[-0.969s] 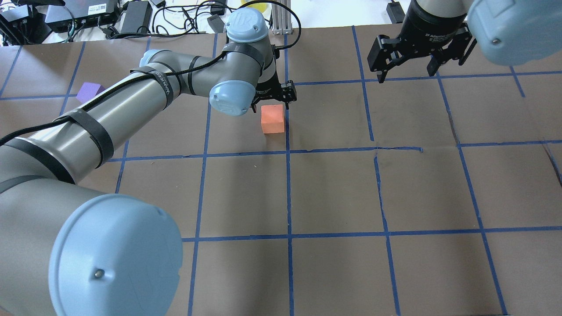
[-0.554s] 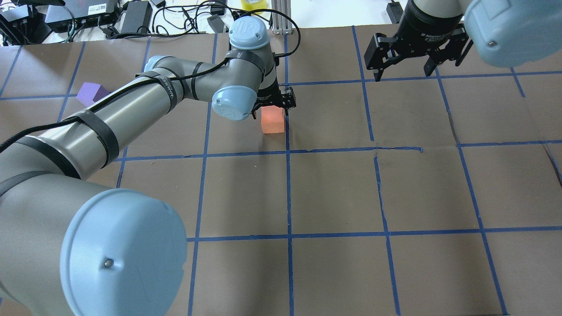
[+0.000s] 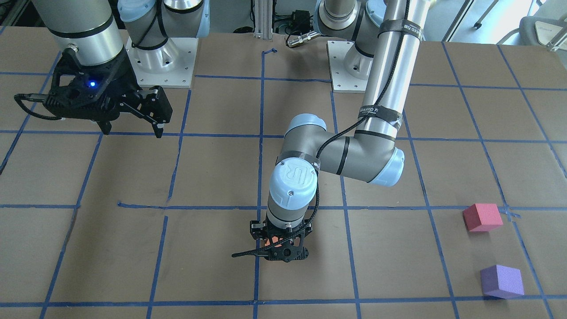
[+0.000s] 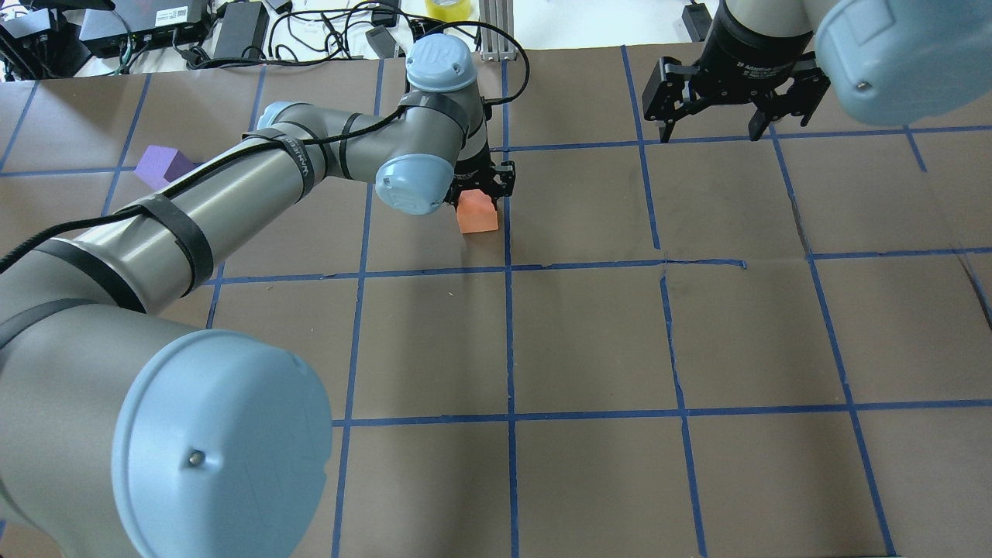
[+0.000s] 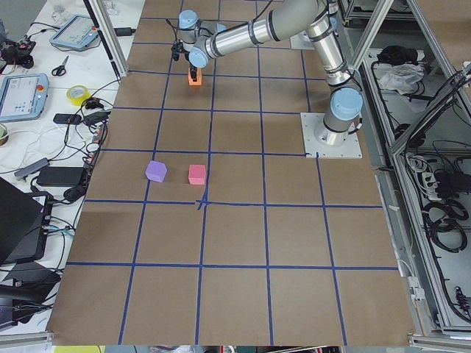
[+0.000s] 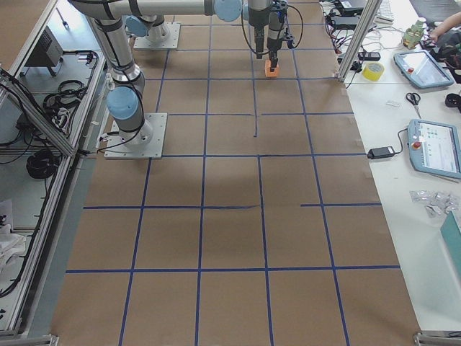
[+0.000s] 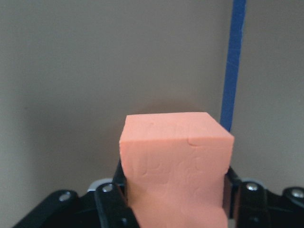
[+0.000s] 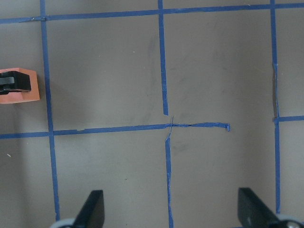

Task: Arrange blocks in a line
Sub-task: 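Carry the orange cube with the left gripper toward the purple cube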

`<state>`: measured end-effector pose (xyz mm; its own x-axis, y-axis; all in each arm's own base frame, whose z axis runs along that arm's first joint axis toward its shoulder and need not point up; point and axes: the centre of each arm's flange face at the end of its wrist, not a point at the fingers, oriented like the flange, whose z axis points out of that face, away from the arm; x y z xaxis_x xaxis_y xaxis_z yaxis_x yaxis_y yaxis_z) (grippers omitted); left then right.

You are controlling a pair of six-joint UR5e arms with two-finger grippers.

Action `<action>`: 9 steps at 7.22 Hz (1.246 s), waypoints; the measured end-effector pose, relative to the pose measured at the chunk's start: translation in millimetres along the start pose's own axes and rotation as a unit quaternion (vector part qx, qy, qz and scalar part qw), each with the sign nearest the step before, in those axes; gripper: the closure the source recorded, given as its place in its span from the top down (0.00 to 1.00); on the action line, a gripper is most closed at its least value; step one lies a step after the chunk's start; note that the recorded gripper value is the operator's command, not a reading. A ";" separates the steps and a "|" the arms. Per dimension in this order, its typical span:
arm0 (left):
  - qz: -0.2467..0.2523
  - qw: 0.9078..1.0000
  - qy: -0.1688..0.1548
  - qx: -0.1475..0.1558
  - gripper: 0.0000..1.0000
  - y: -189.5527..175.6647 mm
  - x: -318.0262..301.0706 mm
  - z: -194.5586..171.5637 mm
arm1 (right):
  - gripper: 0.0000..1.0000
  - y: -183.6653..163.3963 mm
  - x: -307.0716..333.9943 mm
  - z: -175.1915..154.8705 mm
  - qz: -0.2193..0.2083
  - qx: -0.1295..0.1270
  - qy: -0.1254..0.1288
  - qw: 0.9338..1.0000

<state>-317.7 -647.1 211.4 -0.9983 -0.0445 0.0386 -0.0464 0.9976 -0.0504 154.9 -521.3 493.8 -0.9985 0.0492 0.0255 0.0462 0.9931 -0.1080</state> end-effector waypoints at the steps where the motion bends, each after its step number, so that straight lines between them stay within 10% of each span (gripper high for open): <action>1: -0.003 1.000 -0.007 0.014 0.16 -9.3 -16.4 -16.8 | 1.00 0.0 1.1 0.5 0.001 -0.001 0.002 1.000; 5: -0.016 0.999 -0.031 0.009 0.16 -46.8 -196.3 -104.2 | 1.00 0.0 1.5 0.8 0.001 -0.001 0.004 1.000; 9: 0.015 0.997 -0.068 -0.027 0.16 -46.3 -404.1 -114.3 | 1.00 -0.6 2.5 1.1 -0.005 -0.001 0.004 1.000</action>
<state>92.0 -669.3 312.2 -0.9949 -0.0166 -0.0990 -0.0172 0.9998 0.0044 152.4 -521.9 492.9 -0.9985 0.0407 0.0353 0.0367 0.9936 -0.1067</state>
